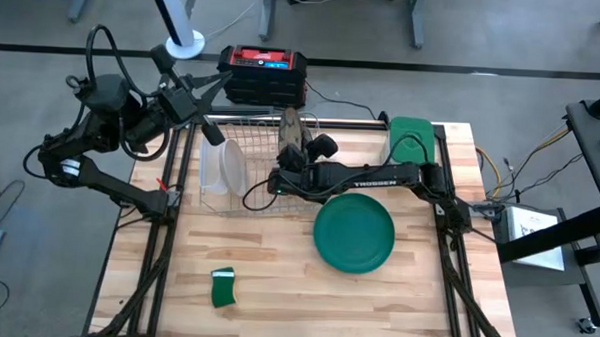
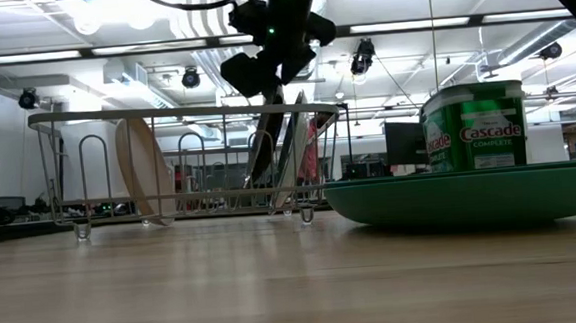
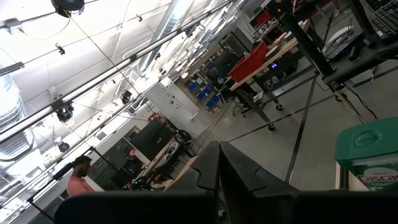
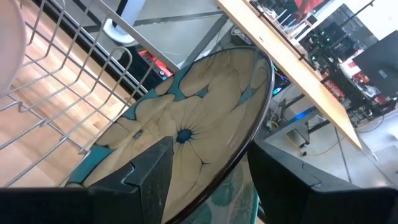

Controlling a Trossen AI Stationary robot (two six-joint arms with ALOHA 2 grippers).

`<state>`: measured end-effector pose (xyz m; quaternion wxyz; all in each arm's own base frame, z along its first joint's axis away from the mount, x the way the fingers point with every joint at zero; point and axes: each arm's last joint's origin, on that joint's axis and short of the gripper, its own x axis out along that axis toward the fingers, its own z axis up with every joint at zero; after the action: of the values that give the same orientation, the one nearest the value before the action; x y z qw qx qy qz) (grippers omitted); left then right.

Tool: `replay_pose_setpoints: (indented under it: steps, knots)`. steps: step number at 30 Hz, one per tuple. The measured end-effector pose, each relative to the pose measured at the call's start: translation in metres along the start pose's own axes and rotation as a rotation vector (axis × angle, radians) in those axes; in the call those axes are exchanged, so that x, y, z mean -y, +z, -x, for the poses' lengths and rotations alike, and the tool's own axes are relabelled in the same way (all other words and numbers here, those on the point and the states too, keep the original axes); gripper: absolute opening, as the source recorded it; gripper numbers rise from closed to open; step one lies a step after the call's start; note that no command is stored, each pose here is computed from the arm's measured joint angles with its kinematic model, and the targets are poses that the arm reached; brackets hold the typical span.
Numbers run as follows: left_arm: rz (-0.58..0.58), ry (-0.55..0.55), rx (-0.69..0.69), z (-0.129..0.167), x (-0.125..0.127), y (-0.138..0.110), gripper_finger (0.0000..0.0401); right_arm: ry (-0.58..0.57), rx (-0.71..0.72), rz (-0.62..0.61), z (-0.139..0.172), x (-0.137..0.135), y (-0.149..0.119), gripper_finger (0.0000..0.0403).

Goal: Sort dishes
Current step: Put the white patterned plate on the dish rack

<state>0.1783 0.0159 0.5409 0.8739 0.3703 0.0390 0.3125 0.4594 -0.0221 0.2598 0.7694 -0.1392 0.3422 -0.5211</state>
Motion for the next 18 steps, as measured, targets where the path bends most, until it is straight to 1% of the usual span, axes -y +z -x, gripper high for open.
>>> replay_pose_setpoints:
  steps: [7, 18]
  knots:
    - [-0.002, -0.002, -0.002, -0.0004, 0.0011, -0.0006, 0.0, 0.023, -0.001, 0.028, 0.0035, -0.0022, -0.0006, 0.0197]
    - [-0.003, -0.003, -0.003, -0.0005, 0.0015, -0.0008, 0.0, 0.074, -0.012, 0.006, 0.007, -0.0049, -0.0011, 0.0195]
